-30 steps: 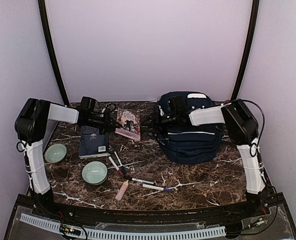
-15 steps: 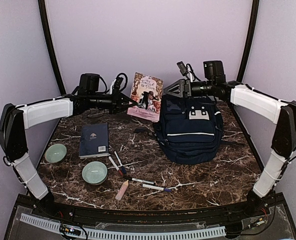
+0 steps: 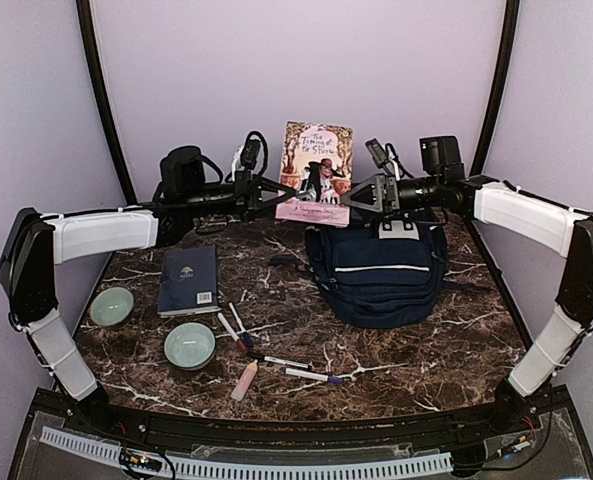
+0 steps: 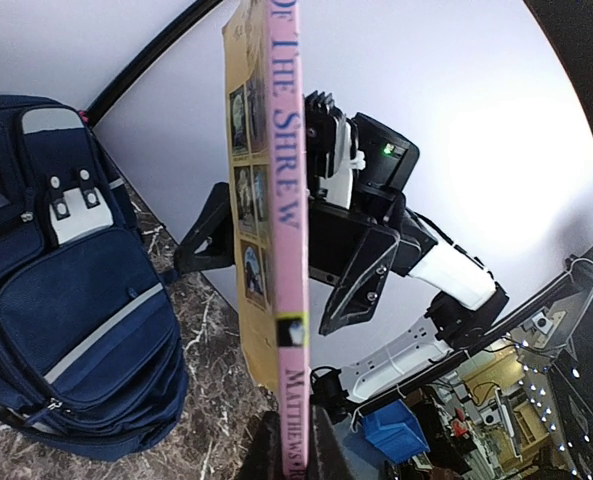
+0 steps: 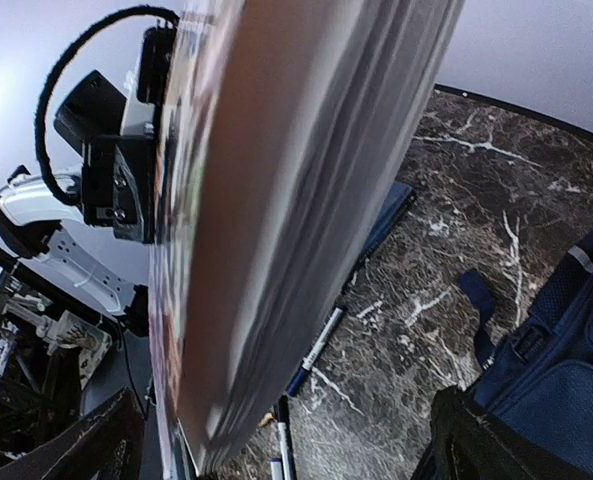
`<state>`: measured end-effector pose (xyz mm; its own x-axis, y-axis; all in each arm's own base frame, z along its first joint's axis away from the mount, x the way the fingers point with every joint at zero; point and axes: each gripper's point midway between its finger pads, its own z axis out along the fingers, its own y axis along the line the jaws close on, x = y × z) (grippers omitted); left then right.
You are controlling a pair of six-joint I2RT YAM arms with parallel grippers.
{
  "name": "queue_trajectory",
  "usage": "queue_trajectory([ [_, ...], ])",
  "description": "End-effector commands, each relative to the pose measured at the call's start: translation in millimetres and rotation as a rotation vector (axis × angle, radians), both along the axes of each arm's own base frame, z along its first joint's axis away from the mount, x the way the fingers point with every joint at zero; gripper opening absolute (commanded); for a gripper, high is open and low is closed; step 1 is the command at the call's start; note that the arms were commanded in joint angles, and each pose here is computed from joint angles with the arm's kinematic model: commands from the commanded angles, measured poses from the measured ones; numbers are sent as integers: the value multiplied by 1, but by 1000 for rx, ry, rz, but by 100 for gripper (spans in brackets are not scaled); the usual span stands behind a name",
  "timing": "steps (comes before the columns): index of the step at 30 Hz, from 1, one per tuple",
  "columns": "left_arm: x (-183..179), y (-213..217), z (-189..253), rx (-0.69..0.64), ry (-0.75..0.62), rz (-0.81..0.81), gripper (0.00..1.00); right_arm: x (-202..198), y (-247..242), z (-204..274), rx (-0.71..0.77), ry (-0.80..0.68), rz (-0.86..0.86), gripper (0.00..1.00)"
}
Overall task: Pack the student bag
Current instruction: Pass from the left arm to the right
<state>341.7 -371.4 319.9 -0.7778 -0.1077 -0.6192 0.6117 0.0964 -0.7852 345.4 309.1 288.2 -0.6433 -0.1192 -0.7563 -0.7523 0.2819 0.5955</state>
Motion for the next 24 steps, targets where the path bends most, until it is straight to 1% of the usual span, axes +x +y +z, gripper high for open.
queue_trajectory([
  [1,-13,-9,29,-90,-60,-72,0,-9,16,35,146,-27,120,100],
  [4,-11,-11,27,-107,-45,-78,0,-25,28,51,236,-13,240,100],
  [7,-5,-12,21,-87,-25,-55,0,-42,34,60,299,22,332,99],
  [9,3,-12,11,-35,-21,-11,0,-45,36,58,312,61,349,90],
  [11,12,-10,2,19,-17,44,0,-45,37,51,307,110,351,78],
  [14,22,-5,-5,65,-26,118,0,-46,38,36,287,177,341,62],
  [17,30,0,-11,111,-25,179,0,-48,38,25,261,194,316,52],
  [20,35,5,-15,147,-30,222,0,-47,38,22,228,181,294,47],
  [22,38,8,-17,168,-32,251,0,-45,38,19,208,180,274,42],
  [24,40,12,-18,181,-33,278,0,-43,38,16,192,179,252,38],
])
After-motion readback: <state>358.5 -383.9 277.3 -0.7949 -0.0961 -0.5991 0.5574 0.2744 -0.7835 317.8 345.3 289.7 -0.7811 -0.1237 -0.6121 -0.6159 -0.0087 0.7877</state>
